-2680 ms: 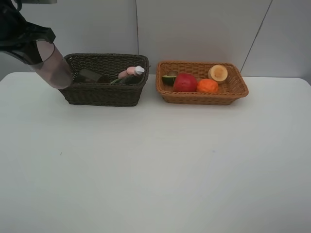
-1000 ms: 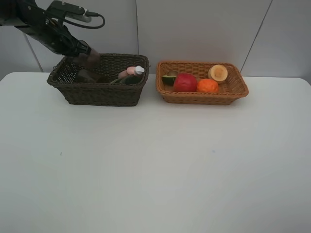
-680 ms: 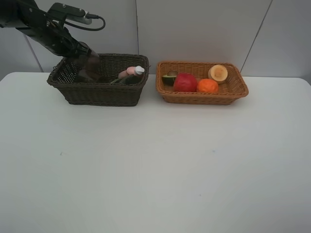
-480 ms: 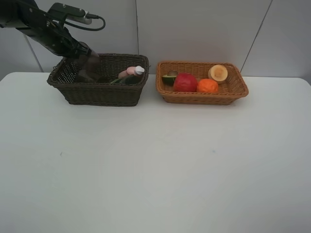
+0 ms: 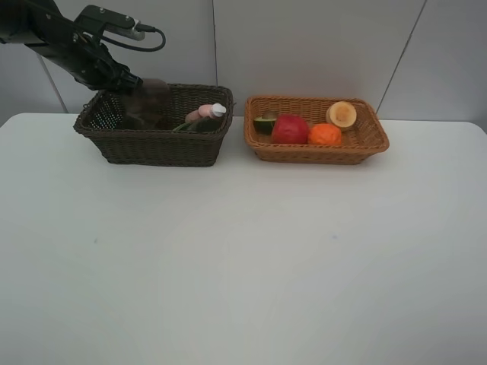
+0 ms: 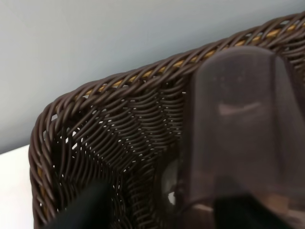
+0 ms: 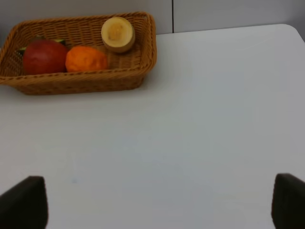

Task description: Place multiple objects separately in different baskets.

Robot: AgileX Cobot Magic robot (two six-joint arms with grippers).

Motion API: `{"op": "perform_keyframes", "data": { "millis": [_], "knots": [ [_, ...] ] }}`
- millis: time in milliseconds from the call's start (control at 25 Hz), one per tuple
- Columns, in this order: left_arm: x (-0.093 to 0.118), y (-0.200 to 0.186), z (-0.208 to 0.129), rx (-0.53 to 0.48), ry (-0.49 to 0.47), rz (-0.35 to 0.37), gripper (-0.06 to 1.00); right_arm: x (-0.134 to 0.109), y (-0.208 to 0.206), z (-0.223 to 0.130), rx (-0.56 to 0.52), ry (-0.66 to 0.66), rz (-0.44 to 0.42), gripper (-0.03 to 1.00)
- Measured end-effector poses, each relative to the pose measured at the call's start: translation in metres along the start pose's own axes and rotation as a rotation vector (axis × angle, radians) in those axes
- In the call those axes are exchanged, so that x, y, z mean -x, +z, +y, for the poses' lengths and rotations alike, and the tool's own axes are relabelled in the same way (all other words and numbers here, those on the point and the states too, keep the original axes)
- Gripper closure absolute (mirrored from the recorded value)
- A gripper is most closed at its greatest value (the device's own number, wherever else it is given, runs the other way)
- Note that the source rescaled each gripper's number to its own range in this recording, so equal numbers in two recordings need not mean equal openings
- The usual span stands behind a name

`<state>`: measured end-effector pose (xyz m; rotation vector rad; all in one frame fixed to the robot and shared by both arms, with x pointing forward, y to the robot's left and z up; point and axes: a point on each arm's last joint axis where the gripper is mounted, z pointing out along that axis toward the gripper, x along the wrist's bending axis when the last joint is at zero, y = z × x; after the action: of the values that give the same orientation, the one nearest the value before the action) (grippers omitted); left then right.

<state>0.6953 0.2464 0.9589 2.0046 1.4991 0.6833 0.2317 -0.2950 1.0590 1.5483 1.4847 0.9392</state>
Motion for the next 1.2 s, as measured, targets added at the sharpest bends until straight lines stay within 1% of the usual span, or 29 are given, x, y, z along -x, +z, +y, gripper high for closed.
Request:
{"op": "perform_keyframes", "data": {
  "millis": [40,120,360,600,960,1080,1200],
  "knots": [
    [0.000,0.000,0.000,0.000,0.002,0.000,0.19,0.000,0.000,0.000,0.000,0.000,0.000,-0.02],
    [0.000,0.000,0.000,-0.005,0.002,-0.002,0.12,0.000,0.000,0.000,0.000,0.000,0.000,-0.02],
    [0.001,-0.001,-0.003,-0.033,0.002,-0.010,0.02,0.000,0.000,0.000,0.000,0.000,0.000,-0.02],
    [0.001,-0.010,0.002,-0.029,0.005,-0.013,0.00,0.000,0.000,0.000,0.000,0.000,0.000,-0.02],
    [0.007,-0.028,0.006,-0.080,0.003,-0.045,0.00,0.000,0.000,0.000,0.000,0.000,0.000,-0.02],
    [0.012,-0.036,0.006,-0.115,-0.003,-0.063,-0.04,0.000,0.000,0.000,0.000,0.000,0.000,-0.02],
    [0.017,-0.047,0.009,-0.130,-0.010,-0.079,-0.05,0.000,0.000,0.000,0.000,0.000,0.000,-0.02]
  ]
}}
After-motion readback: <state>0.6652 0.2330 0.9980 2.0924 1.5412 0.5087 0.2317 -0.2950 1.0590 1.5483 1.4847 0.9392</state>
